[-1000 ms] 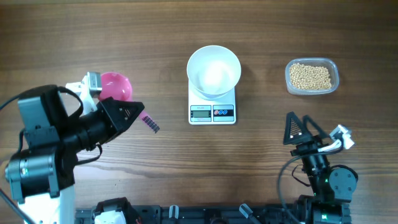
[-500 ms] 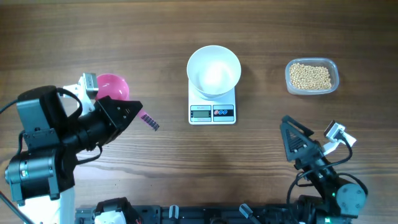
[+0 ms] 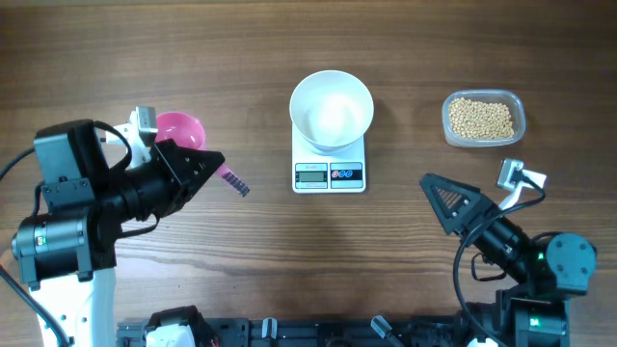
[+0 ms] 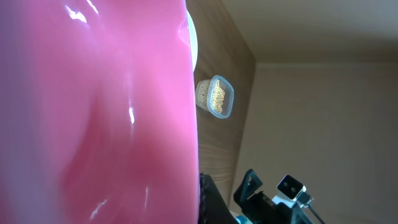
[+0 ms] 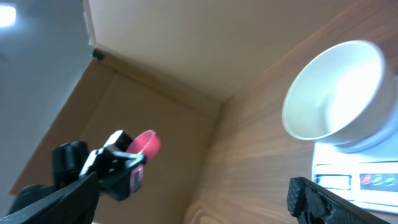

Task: Scoop item into bowl and weigh 150g on scale
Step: 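Carry the scoop toward the scale while raising the right gripper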

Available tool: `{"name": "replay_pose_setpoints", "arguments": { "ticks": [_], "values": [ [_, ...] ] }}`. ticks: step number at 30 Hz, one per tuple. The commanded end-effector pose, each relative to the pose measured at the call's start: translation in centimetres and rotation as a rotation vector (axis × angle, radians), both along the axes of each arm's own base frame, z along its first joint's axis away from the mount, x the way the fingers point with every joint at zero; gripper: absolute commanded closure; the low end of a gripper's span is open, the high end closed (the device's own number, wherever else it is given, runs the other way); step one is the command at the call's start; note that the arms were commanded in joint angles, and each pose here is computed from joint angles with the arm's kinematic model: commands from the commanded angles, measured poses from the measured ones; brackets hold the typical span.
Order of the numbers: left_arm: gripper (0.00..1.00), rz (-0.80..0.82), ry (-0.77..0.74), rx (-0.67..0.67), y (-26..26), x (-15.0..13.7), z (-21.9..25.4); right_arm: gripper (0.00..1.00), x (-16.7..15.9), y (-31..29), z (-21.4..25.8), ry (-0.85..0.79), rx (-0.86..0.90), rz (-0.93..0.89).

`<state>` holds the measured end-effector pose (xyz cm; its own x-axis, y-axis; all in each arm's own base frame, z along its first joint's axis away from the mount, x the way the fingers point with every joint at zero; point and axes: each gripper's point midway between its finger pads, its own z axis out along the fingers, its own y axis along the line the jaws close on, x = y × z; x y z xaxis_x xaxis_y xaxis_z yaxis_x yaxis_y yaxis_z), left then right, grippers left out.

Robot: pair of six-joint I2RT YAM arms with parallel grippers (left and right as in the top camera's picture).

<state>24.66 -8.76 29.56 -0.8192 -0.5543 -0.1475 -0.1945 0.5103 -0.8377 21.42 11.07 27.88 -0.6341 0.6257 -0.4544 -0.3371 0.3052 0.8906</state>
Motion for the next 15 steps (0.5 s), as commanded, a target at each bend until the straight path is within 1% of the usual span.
{"name": "replay_pose_setpoints", "arguments": {
  "ticks": [1,4,7,10,12,15],
  "values": [
    [0.96,-0.017,0.004,-0.027,-0.5,-0.2,0.2,0.0,-0.8,0.9,1.0,0.068,0.071,0.078],
    [0.96,-0.009,0.013,-0.036,-0.5,-0.1,0.2,0.0,-0.9,1.0,1.1,0.12,0.121,0.09],
    [0.96,-0.02,-0.016,-0.047,-0.6,0.2,0.7,0.0,-1.3,1.2,1.4,0.111,0.121,0.115],
    [0.96,-0.013,-0.036,-0.075,-0.7,0.7,1.5,0.0,-1.5,1.4,1.4,0.14,0.142,0.134],
    [0.96,0.008,-0.031,-0.099,-0.7,1.1,1.9,0.0,-1.6,1.5,1.4,0.171,0.167,0.139],
    [0.96,-0.008,-0.061,-0.125,-1.7,1.6,2.9,0.0,-1.6,1.5,1.4,0.228,0.215,0.14]
  ]
}}
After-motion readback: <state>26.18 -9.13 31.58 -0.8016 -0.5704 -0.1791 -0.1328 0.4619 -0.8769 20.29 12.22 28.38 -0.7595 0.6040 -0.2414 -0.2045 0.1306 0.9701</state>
